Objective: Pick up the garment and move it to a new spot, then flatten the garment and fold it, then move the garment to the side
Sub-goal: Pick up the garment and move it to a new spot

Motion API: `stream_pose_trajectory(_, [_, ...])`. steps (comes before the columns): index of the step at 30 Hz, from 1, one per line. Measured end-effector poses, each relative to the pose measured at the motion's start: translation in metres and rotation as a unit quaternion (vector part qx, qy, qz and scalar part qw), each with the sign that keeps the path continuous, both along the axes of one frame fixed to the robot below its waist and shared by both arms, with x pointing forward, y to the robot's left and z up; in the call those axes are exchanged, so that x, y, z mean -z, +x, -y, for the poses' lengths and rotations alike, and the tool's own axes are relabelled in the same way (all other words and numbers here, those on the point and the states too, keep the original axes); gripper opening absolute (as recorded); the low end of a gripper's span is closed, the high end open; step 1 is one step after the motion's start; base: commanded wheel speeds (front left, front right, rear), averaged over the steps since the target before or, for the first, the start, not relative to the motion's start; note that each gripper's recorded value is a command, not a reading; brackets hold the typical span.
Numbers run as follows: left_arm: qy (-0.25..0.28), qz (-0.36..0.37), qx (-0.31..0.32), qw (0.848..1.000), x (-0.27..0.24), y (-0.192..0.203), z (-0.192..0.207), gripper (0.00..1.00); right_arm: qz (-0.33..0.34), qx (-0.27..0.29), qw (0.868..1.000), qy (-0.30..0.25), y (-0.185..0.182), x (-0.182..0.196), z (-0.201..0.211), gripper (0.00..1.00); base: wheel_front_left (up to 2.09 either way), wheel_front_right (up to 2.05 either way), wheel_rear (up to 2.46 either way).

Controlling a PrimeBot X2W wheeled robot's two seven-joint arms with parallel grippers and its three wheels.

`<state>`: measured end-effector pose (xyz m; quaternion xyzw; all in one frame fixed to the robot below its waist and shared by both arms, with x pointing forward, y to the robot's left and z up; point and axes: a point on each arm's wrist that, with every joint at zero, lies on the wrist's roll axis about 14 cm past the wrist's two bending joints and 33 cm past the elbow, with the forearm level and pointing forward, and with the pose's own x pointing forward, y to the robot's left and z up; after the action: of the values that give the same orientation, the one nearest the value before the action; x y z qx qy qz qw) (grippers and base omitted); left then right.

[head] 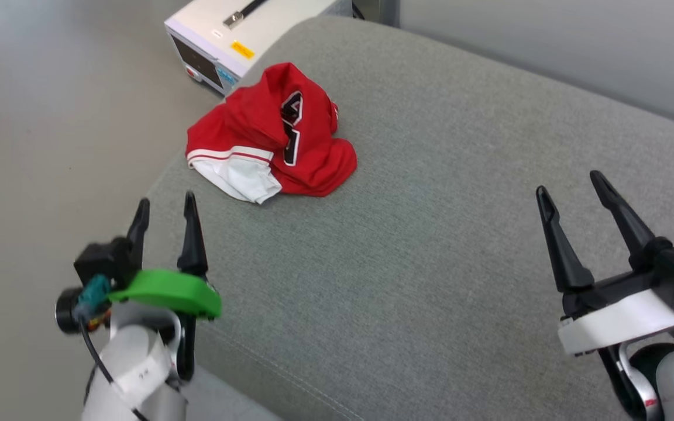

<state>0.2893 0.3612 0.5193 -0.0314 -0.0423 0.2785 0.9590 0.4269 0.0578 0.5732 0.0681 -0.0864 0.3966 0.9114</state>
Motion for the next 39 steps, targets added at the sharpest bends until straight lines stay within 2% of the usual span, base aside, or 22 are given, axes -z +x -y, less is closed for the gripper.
stream_pose_trajectory(8, [-0.005,-0.027,0.067,0.997,-0.013,0.084,-0.012,1.0,-0.013,0.034,0.999,0.005,0.03,0.016,0.026,1.0,0.0,0.0,0.0])
stream_pose_trajectory(10, [-0.021,-0.041,0.081,0.996,-0.012,0.106,-0.013,1.0,-0.017,0.046,0.999,0.005,0.037,0.021,0.035,1.0,0.0,0.0,0.0])
stream_pose_trajectory(16, [-0.042,-0.136,0.12,0.983,0.007,0.162,-0.016,1.0,-0.034,0.084,0.996,0.004,0.055,0.04,0.063,1.0,0.0,0.0,0.0])
stream_pose_trajectory(20, [-0.064,-0.206,0.134,0.967,0.029,0.192,-0.016,1.0,-0.05,0.102,0.994,0.003,0.064,0.056,0.077,1.0,0.0,0.0,0.0])
stream_pose_trajectory(26, [-0.099,-0.324,0.128,0.932,0.083,0.212,-0.021,1.0,-0.066,0.126,0.99,0.002,0.076,0.078,0.097,1.0,0.0,0.0,0.0])
stream_pose_trajectory(32, [-0.161,-0.453,0.113,0.869,0.153,0.193,-0.014,1.0,-0.084,0.154,0.984,-0.01,0.081,0.1,0.119,1.0,0.0,0.0,0.0])
stream_pose_trajectory(36, [-0.185,-0.491,0.113,0.844,0.168,0.194,-0.011,1.0,-0.092,0.168,0.981,-0.015,0.081,0.109,0.13,1.0,0.0,0.0,0.0])
stream_pose_trajectory(37, [-0.189,-0.496,0.113,0.84,0.169,0.194,-0.01,0.86,-0.093,0.17,0.981,-0.016,0.082,0.11,0.132,1.0,0.0,0.0,0.0])
stream_pose_trajectory(38, [-0.192,-0.501,0.113,0.837,0.171,0.195,-0.01,0.49,-0.094,0.172,0.98,-0.017,0.082,0.11,0.133,1.0,0.0,0.0,0.0])
stream_pose_trajectory(39, [-0.194,-0.499,0.112,0.837,0.171,0.196,-0.009,0.0,-0.093,0.174,0.98,-0.018,0.082,0.11,0.135,1.0,0.0,0.0,0.0])
